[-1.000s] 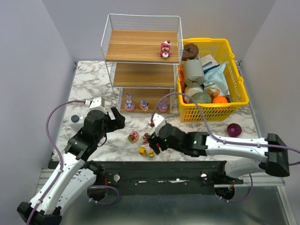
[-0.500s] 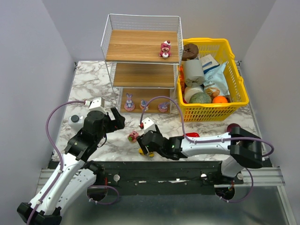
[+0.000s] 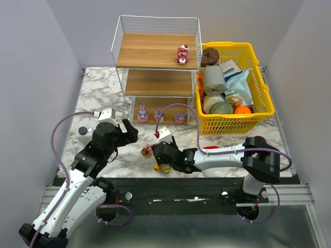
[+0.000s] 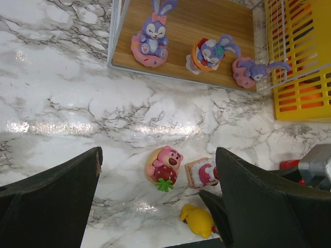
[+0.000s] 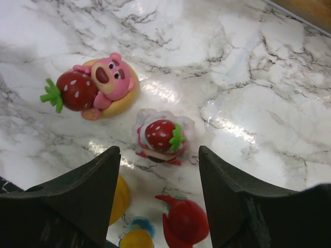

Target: Place and organize the plastic toys onto the shelf

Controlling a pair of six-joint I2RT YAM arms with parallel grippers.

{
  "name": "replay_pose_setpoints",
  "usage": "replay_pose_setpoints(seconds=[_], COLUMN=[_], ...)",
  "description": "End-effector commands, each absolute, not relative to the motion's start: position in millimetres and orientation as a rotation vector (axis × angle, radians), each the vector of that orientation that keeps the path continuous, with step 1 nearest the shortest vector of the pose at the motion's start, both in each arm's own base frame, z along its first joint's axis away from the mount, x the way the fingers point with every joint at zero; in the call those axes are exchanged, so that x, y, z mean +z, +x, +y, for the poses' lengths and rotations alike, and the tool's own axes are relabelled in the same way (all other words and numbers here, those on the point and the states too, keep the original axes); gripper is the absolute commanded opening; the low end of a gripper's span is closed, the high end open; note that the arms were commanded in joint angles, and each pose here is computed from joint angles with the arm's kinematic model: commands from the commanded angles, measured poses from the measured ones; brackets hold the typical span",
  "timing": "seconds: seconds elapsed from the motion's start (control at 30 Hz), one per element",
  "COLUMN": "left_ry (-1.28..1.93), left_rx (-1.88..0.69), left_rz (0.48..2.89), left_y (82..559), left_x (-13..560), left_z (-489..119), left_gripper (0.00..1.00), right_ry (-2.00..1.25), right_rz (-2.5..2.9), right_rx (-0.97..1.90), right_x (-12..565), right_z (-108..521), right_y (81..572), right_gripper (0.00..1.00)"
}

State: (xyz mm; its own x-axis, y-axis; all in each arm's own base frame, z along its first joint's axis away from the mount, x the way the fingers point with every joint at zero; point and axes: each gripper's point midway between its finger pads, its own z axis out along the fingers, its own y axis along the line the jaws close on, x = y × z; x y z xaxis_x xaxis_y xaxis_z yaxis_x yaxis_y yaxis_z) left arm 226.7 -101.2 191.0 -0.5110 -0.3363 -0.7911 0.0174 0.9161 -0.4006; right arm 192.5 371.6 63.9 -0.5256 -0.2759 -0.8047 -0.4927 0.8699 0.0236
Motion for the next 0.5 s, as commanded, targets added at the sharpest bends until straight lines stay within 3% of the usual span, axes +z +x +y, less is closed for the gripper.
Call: replay_pose_setpoints(seconds=[0.0,0.23,0.33,0.47], left_ry=[-0.225,-0.225,-0.225,-0.221], left_rx=[-0.458,-0.457,-0.454,-0.454], left_rz=[2.078,2.081,2.077,2.078], left_y=[225.5,225.5,225.9,226.2], left_x=[187.3,186.3,187.6,187.2], left_z=[-103.4,-103.4,-103.0,-103.3], left_gripper=[0.99,0.99,0.99,0.99], right_ry=[-0.459,-0.481,-0.472,-0.479], right_rz=[2.119,2.13,2.135,2.134], right_rx=[0.326,0.334,0.338,0.341], right_x=[66.2,60.1,59.3,59.6], right_z=[372.1,381.4,381.2,384.4], right_y=[208.9,213.6,215.8,216.8], right_gripper=[0.68,0.65,0.59,0.44])
